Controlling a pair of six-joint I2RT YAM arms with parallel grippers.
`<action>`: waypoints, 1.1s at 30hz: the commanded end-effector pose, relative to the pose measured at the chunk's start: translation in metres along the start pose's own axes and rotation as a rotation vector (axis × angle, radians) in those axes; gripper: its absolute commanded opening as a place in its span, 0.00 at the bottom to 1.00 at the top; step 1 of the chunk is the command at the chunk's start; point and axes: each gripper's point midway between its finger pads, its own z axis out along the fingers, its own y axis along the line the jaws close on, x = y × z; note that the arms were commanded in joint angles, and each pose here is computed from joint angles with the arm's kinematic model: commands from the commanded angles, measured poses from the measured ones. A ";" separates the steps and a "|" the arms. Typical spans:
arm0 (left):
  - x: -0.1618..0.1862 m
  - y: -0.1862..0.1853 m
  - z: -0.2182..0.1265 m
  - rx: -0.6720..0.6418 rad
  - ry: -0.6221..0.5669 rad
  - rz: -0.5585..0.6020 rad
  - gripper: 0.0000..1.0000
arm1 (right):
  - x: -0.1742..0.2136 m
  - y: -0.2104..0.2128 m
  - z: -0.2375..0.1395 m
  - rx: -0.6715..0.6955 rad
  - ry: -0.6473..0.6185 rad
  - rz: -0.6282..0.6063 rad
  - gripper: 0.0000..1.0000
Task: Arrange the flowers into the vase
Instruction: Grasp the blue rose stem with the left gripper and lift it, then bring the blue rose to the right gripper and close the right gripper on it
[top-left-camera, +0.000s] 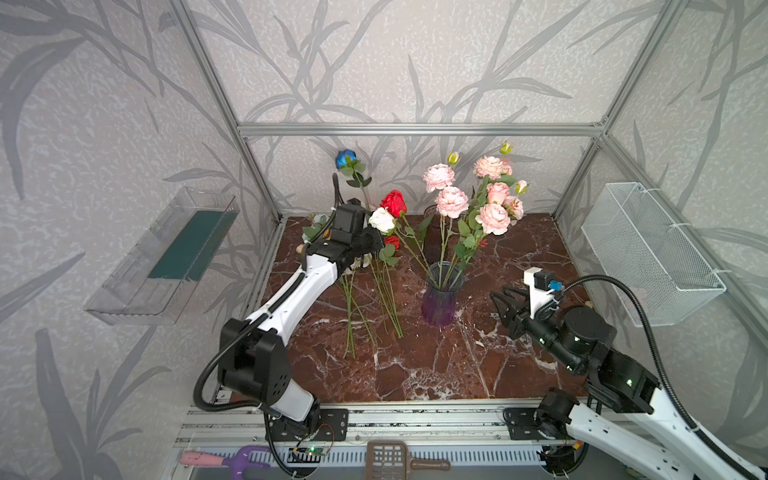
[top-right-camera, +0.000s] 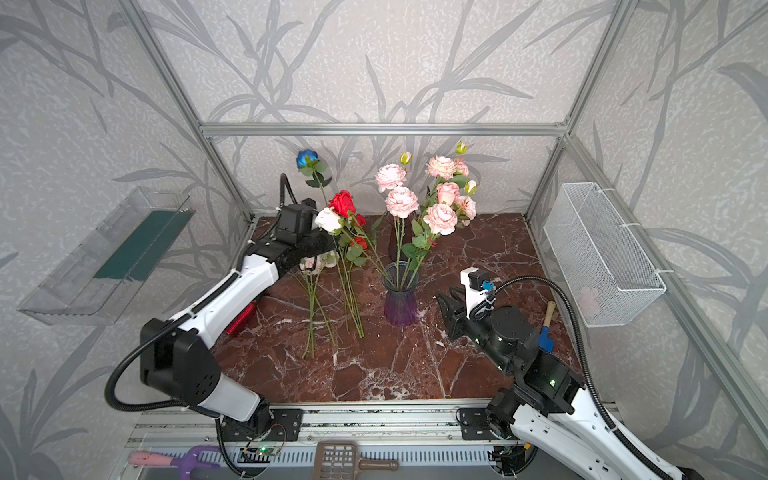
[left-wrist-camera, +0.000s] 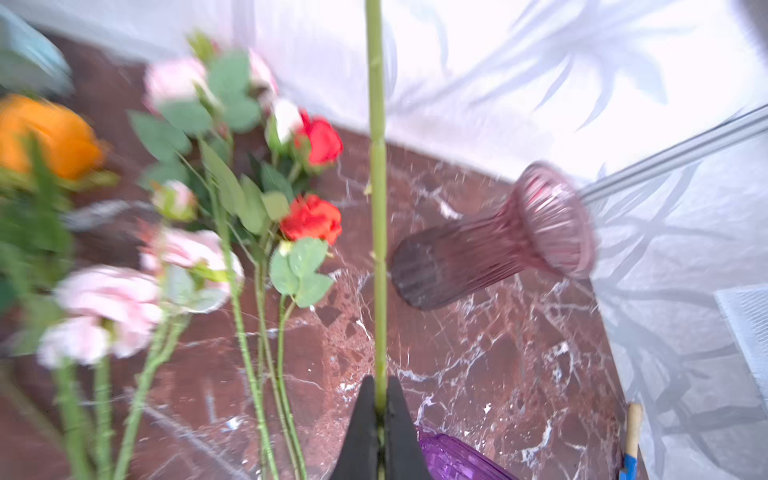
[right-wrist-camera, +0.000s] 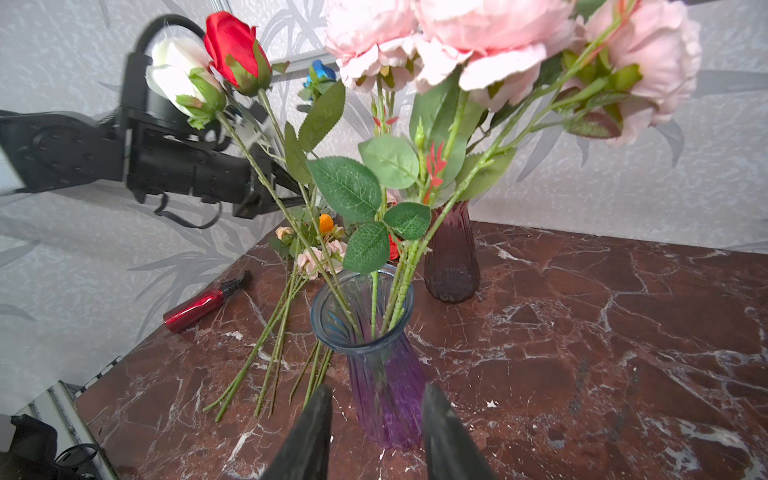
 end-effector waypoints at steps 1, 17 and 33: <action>-0.024 0.020 -0.043 -0.103 -0.135 0.067 0.00 | -0.022 0.014 -0.004 -0.055 -0.036 0.010 0.37; -0.032 -0.116 -0.241 0.672 -0.385 0.404 0.00 | -0.091 0.104 0.025 -0.348 -0.110 -0.031 0.43; -0.022 -0.139 -0.246 0.876 -0.359 0.305 0.00 | -0.111 0.222 0.091 -0.496 -0.068 -0.208 0.50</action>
